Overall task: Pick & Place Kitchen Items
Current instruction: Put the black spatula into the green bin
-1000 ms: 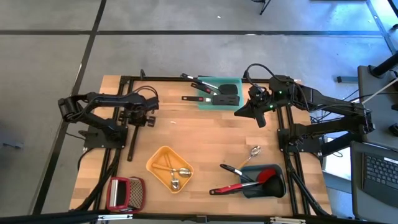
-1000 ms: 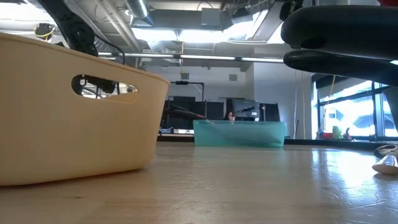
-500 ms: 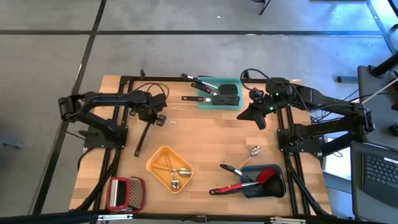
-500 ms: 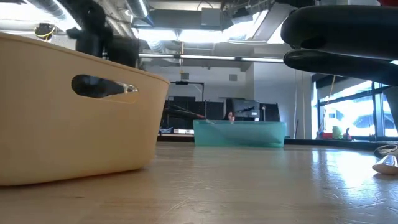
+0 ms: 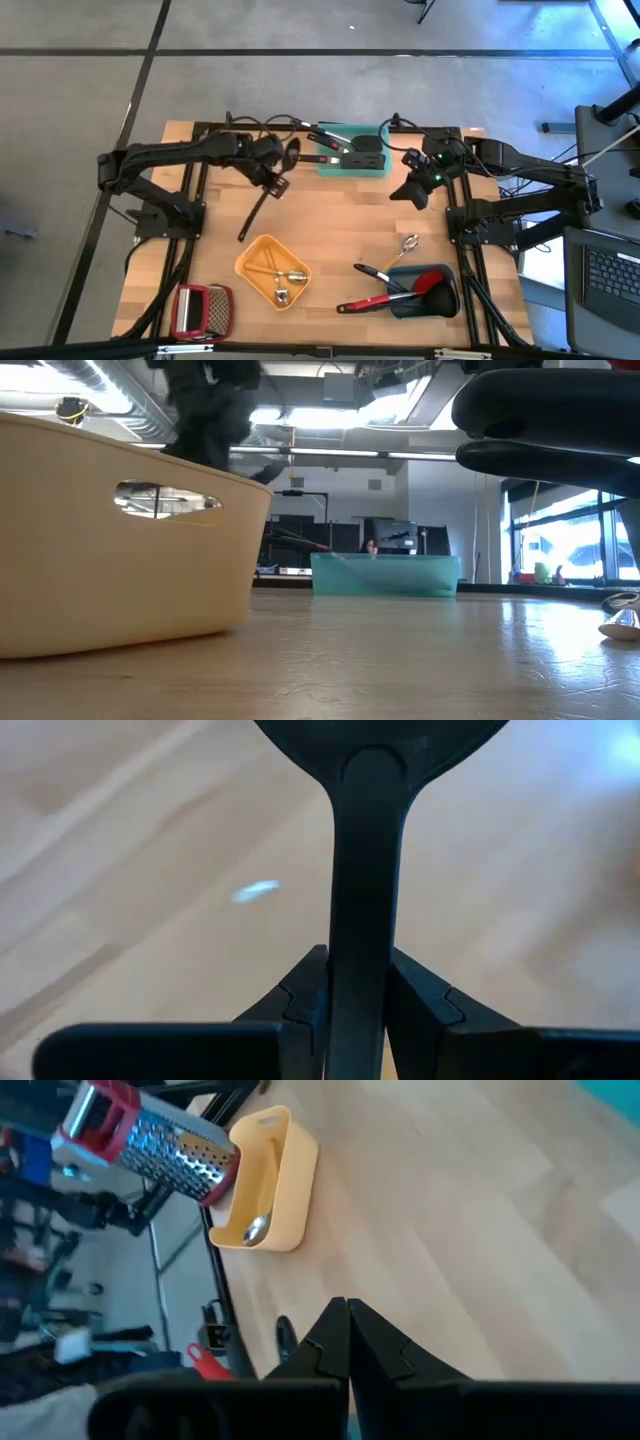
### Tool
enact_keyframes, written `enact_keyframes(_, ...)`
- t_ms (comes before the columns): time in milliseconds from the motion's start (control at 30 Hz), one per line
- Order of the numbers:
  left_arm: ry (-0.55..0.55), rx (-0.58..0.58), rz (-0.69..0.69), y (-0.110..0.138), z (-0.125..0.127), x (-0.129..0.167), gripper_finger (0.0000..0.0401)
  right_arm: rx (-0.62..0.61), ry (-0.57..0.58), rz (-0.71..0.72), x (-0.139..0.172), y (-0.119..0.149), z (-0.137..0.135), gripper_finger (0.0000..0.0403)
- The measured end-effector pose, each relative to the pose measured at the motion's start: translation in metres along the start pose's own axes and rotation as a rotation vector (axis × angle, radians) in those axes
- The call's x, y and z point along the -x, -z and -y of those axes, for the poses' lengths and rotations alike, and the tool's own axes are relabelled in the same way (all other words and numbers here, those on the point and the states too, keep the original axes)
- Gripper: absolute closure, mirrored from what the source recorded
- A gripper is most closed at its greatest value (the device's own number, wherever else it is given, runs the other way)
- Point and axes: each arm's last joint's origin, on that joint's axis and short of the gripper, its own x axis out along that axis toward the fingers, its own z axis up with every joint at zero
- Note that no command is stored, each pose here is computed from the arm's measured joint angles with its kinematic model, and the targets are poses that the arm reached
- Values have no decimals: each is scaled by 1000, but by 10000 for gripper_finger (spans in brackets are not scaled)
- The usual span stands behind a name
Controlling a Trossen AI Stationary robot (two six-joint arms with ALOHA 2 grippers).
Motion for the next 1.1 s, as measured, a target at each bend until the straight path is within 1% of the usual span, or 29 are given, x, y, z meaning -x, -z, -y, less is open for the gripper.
enact_keyframes(67, 71, -64, -18, -4, 12, 5, 338, -29, -8, -10, 0, 3, -3, 402)
enact_keyframes(200, 175, -177, -69, -7, 36, 9, 338, -96, -13, -60, 2, 13, -8, 402)
enact_keyframes(333, 238, -313, -147, -3, 64, 4, 338, -170, -10, -124, 7, 29, -14, 402)
enact_keyframes(400, 238, -387, -185, 0, 77, -2, 338, -196, 13, -136, 12, 38, -17, 402)
enact_keyframes(500, 197, -472, -230, 4, 95, -12, 338, -244, 45, -113, 19, 51, -22, 402)
enact_keyframes(633, 163, -578, -299, 5, 117, -25, 338, -290, 38, -83, 27, 65, -31, 402)
enact_keyframes(733, 150, -636, -314, 4, 134, -32, 338, -292, 34, -65, 29, 74, -37, 402)
enact_keyframes(900, 185, -704, -281, -4, 160, -33, 338, -232, 59, -8, 21, 81, -47, 402)
enact_keyframes(1000, 200, -722, -267, -11, 170, -31, 338, -176, 36, 3, 9, 81, -58, 402)
enact_keyframes(1100, 211, -731, -274, -16, 177, -30, 338, -107, -15, -3, -5, 81, -70, 402)
